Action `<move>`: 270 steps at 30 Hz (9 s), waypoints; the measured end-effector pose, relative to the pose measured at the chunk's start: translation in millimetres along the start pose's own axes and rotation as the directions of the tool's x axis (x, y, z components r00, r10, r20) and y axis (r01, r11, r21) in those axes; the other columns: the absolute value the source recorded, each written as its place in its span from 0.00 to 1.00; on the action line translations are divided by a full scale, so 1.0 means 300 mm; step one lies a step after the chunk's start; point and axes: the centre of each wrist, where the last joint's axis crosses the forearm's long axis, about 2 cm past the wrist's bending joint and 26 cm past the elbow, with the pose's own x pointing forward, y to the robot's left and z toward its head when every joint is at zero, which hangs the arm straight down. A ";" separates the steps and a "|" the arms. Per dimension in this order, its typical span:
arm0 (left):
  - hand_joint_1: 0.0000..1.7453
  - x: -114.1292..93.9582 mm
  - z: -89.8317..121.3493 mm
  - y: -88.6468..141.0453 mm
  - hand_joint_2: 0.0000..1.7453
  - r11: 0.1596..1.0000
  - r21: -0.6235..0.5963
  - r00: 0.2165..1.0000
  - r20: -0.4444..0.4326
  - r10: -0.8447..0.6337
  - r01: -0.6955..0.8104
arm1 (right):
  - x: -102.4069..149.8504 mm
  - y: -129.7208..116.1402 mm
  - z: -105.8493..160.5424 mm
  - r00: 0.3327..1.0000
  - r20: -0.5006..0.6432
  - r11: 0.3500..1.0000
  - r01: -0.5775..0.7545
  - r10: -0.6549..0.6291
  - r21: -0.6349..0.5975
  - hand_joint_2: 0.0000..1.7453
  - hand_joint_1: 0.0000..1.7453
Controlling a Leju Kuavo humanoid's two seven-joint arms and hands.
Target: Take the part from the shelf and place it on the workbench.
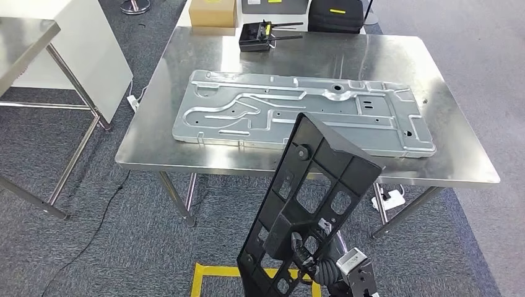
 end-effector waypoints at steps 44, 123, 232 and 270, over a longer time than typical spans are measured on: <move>0.00 0.007 -0.003 0.010 1.00 1.000 0.009 1.000 -0.001 -0.002 0.002 | 0.005 -0.009 0.010 1.000 0.001 1.000 0.017 -0.017 0.008 1.00 1.00; 0.00 0.587 0.152 -0.192 1.00 0.991 -0.078 0.986 -0.139 0.093 -0.104 | 0.357 0.321 -0.826 -0.154 0.545 0.195 -0.827 0.824 -0.528 1.00 1.00; 0.00 0.845 0.235 -0.132 1.00 0.987 -0.128 0.995 0.011 0.102 -0.100 | 0.305 0.453 -0.749 0.170 0.708 0.357 -0.926 0.685 -0.123 1.00 1.00; 0.00 0.875 0.276 -0.187 1.00 0.992 -0.116 0.997 0.056 0.047 -0.040 | 0.048 0.473 -0.852 -0.123 0.605 -0.130 -0.991 0.787 -0.033 1.00 1.00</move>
